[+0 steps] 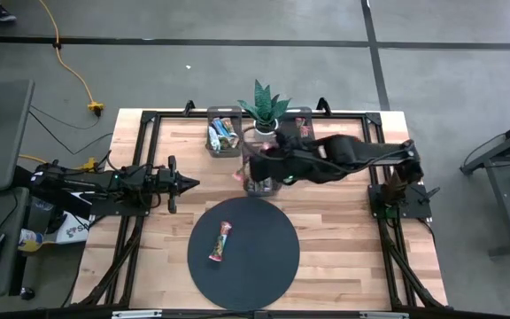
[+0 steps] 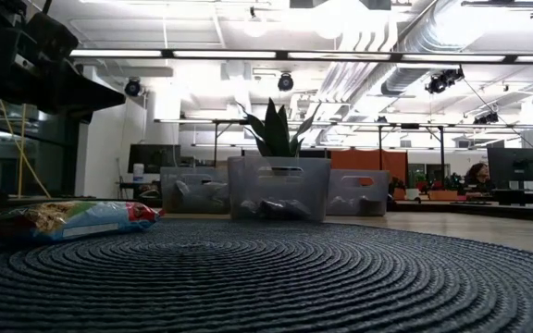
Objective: Pick and place Granola Bars by type
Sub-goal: Put the red granola bar into the right black bin
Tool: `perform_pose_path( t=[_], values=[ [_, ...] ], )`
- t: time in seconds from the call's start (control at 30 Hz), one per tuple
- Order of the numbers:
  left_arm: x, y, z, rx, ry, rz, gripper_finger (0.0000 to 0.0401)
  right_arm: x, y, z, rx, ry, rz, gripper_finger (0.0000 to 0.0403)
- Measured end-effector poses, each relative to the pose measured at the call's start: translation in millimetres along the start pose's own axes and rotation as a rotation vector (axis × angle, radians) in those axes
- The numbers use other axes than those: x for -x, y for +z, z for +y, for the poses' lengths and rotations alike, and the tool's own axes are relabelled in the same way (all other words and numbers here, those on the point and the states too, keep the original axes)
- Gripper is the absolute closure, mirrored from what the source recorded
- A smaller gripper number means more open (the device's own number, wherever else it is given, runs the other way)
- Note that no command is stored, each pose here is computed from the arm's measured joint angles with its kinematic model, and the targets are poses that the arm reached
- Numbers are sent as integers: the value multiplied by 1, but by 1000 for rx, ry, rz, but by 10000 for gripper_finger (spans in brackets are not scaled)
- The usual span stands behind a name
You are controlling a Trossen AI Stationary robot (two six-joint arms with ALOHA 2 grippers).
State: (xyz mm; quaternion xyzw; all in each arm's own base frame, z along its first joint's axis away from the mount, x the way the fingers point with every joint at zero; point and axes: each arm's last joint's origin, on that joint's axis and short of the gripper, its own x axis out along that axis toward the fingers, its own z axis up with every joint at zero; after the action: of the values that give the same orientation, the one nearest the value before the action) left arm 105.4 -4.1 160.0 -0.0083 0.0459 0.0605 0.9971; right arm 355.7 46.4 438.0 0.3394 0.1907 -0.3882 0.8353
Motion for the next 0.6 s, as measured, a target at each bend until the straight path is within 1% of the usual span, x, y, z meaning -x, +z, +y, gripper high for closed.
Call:
perform_pose_path(
  t=[0.3, 0.6],
  values=[
    [0, 0, 0, 0, 0, -1, 400, 33, 38, -40, -2, -111, -109, 372],
    [0, 0, 0, 0, 0, 0, 400, 61, 74, -87, 93, -221, -144, 372]
  ],
)
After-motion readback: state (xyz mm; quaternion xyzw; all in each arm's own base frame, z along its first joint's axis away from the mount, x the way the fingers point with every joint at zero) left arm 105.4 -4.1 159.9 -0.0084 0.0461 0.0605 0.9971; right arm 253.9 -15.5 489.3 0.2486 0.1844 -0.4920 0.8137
